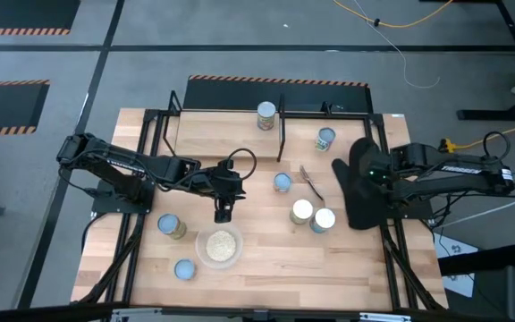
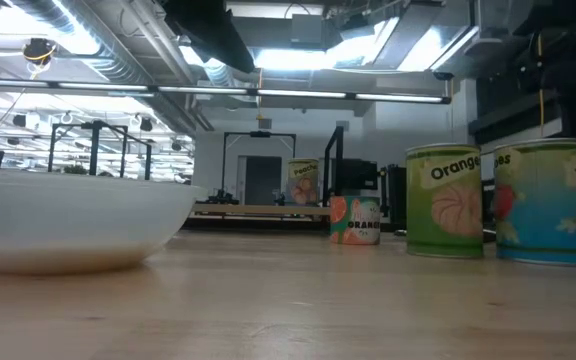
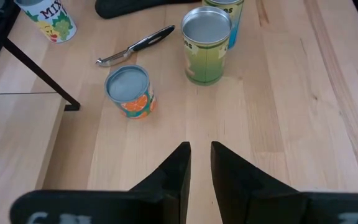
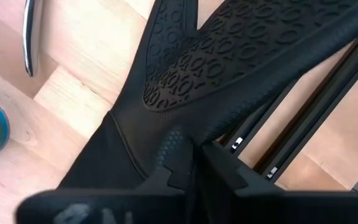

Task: Pick and place cans onto a shelf
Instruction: Move the black oven glove to the top right of the table, then put the large canned oranges on the shelf

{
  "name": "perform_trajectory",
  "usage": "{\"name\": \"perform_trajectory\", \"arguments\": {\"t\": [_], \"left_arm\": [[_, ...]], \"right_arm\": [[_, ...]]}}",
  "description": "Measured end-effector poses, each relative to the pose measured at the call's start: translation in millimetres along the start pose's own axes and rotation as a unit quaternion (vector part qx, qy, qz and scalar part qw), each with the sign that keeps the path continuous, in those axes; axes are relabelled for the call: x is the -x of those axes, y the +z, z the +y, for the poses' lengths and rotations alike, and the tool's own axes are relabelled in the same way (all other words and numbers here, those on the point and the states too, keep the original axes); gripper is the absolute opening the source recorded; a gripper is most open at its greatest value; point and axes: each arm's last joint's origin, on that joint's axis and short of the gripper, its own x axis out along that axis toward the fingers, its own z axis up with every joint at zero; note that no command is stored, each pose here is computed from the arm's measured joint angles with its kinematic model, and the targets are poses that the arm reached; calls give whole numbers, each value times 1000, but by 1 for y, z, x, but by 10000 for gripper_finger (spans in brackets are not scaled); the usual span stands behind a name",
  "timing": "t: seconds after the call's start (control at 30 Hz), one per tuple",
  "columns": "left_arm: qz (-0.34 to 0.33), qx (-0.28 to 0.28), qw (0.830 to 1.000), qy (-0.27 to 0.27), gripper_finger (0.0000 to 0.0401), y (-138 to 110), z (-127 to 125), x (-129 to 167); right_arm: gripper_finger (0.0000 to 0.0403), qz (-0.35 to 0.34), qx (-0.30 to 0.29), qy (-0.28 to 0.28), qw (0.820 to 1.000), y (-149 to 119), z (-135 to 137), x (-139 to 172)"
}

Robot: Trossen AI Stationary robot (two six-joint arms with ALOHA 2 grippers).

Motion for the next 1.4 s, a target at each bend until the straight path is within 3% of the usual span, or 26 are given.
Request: {"name": "perform_trajectory", "arguments": {"t": [0.4,0.63,0.87,1.03,1.2,1.3,1.4], "left_arm": [[0,0,1000,0,57,0,0,0],[0,0,1000,0,57,0,0,0],[0,0,1000,0,57,0,0,0],[0,0,1000,0,57,0,0,0],[0,0,1000,0,57,0,0,0],[0,0,1000,0,57,0,0,0],[0,0,1000,0,57,0,0,0]], "right_arm": [[115,4,12,1,1000,0,0,0],[139,8,16,-2,1000,-1,-1,0],[140,28,38,42,998,0,0,13],[140,-2,59,98,993,7,0,41],[140,-25,107,227,968,16,9,63],[140,-50,149,315,936,22,21,69],[140,-81,192,369,906,28,36,75]]}}
